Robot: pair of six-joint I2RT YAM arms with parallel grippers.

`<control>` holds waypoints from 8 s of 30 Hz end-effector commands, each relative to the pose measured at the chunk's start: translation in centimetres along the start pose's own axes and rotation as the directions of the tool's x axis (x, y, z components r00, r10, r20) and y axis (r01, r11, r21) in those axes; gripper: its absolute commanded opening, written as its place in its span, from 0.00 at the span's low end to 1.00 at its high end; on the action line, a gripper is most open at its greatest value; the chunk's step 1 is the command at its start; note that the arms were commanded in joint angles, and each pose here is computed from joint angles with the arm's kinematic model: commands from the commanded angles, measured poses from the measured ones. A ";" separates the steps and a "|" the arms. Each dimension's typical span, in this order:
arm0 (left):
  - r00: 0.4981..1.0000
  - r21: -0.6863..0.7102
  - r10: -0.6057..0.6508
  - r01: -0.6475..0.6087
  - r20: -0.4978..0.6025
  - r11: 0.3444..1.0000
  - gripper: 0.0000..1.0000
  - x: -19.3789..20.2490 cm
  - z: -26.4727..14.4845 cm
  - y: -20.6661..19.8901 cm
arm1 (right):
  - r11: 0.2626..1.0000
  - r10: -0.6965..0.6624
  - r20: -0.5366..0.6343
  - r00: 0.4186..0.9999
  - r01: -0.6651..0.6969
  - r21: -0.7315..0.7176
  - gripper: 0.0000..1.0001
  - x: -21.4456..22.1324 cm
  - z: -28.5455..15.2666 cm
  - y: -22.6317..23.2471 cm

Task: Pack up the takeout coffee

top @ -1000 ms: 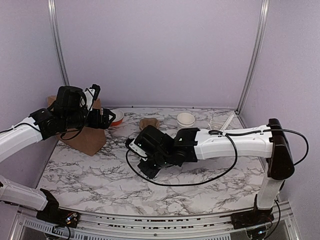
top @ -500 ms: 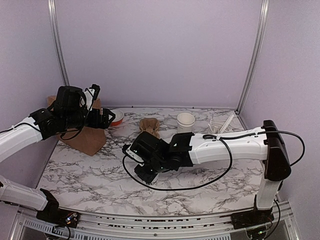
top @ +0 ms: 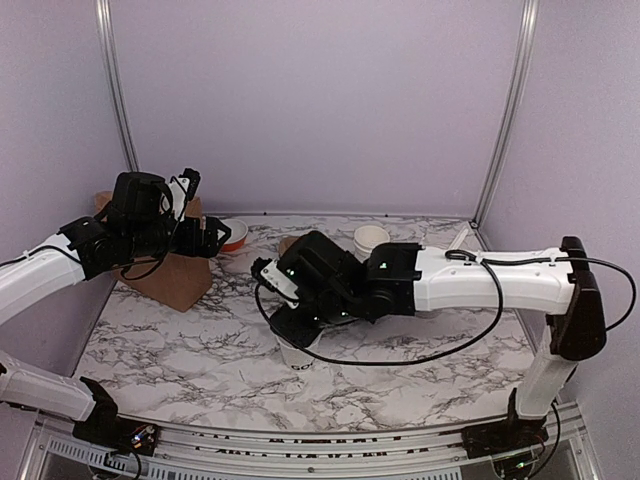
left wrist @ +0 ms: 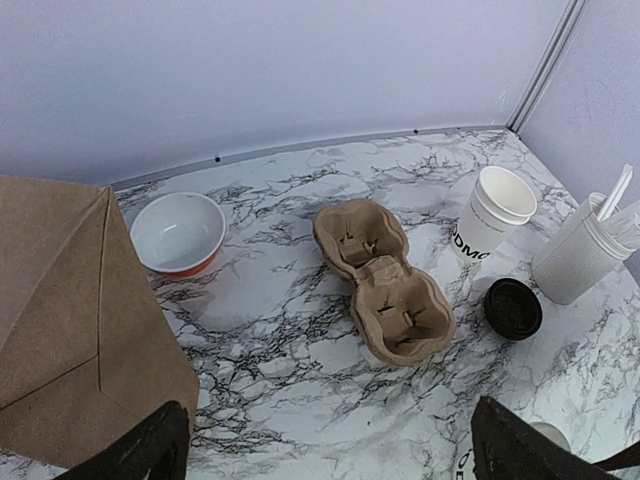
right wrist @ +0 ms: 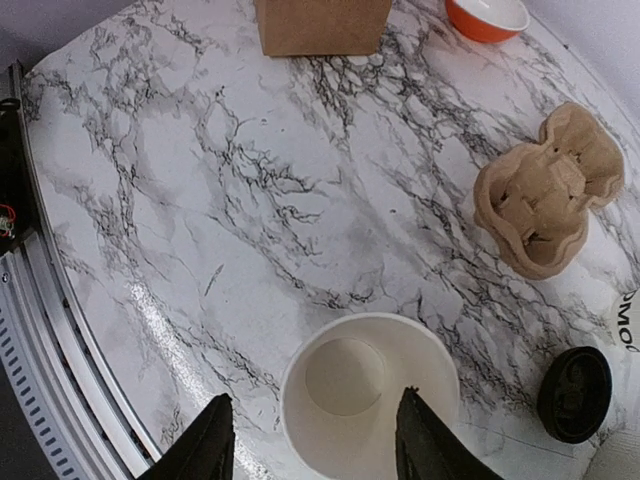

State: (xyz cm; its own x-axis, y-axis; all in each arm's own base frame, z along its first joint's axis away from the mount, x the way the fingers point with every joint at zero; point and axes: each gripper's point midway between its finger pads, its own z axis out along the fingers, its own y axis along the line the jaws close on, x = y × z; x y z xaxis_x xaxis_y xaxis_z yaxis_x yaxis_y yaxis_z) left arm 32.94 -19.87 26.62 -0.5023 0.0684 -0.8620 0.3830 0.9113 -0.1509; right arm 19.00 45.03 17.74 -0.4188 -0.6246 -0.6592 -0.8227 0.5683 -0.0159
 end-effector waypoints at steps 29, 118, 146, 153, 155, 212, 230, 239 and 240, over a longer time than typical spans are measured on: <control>1.000 0.014 -0.005 0.005 -0.009 1.000 0.99 0.2 0.6 -0.1 | 0.912 0.344 -0.005 0.939 -0.333 0.237 0.50 6.0 3.9 -22.3; 1.000 0.016 -0.009 0.010 -0.028 1.000 0.99 0.5 1.1 0.0 | 0.922 0.343 -0.199 0.918 -0.289 0.257 0.25 9.6 9.5 -20.8; 0.999 0.018 -0.012 0.012 -0.033 1.000 0.99 0.6 1.2 0.0 | 0.904 0.347 -0.109 0.931 -0.301 0.304 0.00 6.8 6.5 -21.9; 0.998 0.050 -0.034 0.037 -0.058 0.998 0.99 1.0 1.8 -0.6 | 0.910 0.288 -0.101 0.952 -0.239 0.340 0.00 5.9 6.1 -21.1; 0.995 0.074 -0.062 0.068 -0.078 0.995 0.99 1.3 2.2 -1.1 | 0.909 0.266 -0.109 0.958 -0.212 0.358 0.00 5.9 6.1 -20.9; 0.811 0.493 -0.231 0.525 -0.538 0.694 0.36 6.8 19.5 -19.5 | 0.997 0.031 0.013 0.999 -0.032 0.072 0.00 2.9 4.1 -15.7; 0.804 0.512 -0.254 0.550 -0.537 0.660 0.30 7.1 19.7 -19.9 | 0.993 0.093 0.046 0.995 -0.097 0.071 0.00 2.6 3.0 -17.6; 0.803 0.494 -0.269 0.552 -0.532 0.672 0.26 7.8 20.2 -19.4 | 0.991 0.110 0.069 0.992 -0.114 0.068 0.00 2.2 2.2 -17.9; 0.802 0.493 -0.269 0.553 -0.533 0.672 0.26 7.8 20.2 -19.5 | 0.991 0.112 0.074 0.991 -0.117 0.068 0.00 2.1 2.1 -17.9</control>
State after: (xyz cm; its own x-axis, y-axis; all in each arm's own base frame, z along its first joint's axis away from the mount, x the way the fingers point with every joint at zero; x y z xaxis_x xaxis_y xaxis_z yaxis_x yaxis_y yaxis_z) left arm 37.42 -45.01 14.24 -0.9168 0.0207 -0.3987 0.3648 0.4495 -0.8154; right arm 33.02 34.21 11.85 -0.5046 -0.5775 -0.6418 -0.7466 0.6651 -0.0115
